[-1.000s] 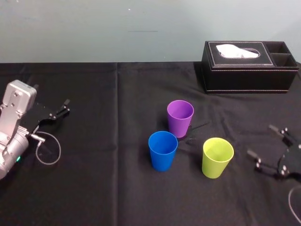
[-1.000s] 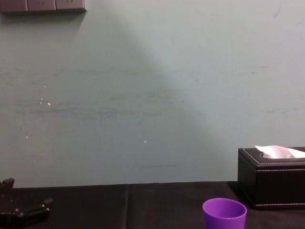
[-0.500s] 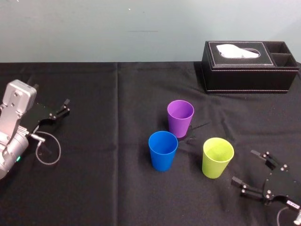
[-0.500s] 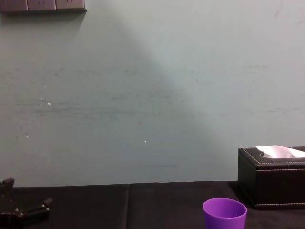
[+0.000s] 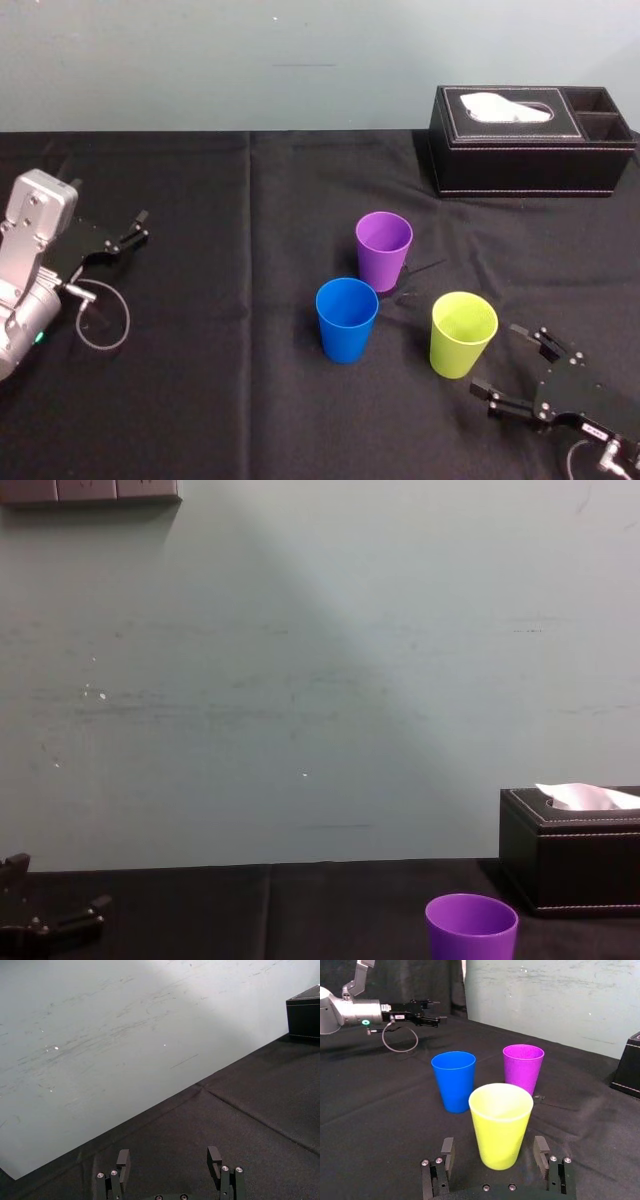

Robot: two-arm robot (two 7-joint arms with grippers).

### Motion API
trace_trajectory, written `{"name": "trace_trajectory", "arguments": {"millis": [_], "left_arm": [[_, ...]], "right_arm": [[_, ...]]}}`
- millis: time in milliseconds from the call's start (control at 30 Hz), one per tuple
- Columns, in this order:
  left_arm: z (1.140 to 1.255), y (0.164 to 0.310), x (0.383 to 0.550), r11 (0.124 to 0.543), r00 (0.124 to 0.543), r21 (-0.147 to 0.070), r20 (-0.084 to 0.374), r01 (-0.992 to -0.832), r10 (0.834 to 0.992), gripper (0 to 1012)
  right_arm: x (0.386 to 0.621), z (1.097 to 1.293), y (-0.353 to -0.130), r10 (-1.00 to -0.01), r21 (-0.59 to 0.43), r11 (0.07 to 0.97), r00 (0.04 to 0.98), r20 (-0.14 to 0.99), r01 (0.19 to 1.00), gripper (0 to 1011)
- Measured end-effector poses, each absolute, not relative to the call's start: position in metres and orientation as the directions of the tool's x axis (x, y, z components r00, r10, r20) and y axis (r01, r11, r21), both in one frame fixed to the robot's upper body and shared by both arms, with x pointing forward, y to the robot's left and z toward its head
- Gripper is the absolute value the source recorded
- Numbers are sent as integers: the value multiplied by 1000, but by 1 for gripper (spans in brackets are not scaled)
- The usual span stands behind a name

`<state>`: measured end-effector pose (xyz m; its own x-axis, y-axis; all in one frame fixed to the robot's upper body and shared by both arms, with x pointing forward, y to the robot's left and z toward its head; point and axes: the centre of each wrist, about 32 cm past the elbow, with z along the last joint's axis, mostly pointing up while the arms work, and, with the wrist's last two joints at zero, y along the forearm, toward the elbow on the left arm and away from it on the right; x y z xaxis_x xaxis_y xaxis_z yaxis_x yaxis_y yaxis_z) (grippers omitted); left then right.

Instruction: Stack the three plastic cups sequentially using one hand.

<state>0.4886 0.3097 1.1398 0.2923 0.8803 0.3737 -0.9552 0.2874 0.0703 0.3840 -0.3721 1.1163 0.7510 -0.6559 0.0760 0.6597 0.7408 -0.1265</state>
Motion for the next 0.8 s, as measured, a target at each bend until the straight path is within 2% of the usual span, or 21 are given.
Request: {"name": "trace_trajectory", "arguments": {"millis": [800], "left_arm": [[1140, 310, 489, 287, 292, 70, 374, -955, 880, 1011]], "right_arm": [[416, 1121, -356, -645, -125, 750, 760, 83, 650, 1000]]}}
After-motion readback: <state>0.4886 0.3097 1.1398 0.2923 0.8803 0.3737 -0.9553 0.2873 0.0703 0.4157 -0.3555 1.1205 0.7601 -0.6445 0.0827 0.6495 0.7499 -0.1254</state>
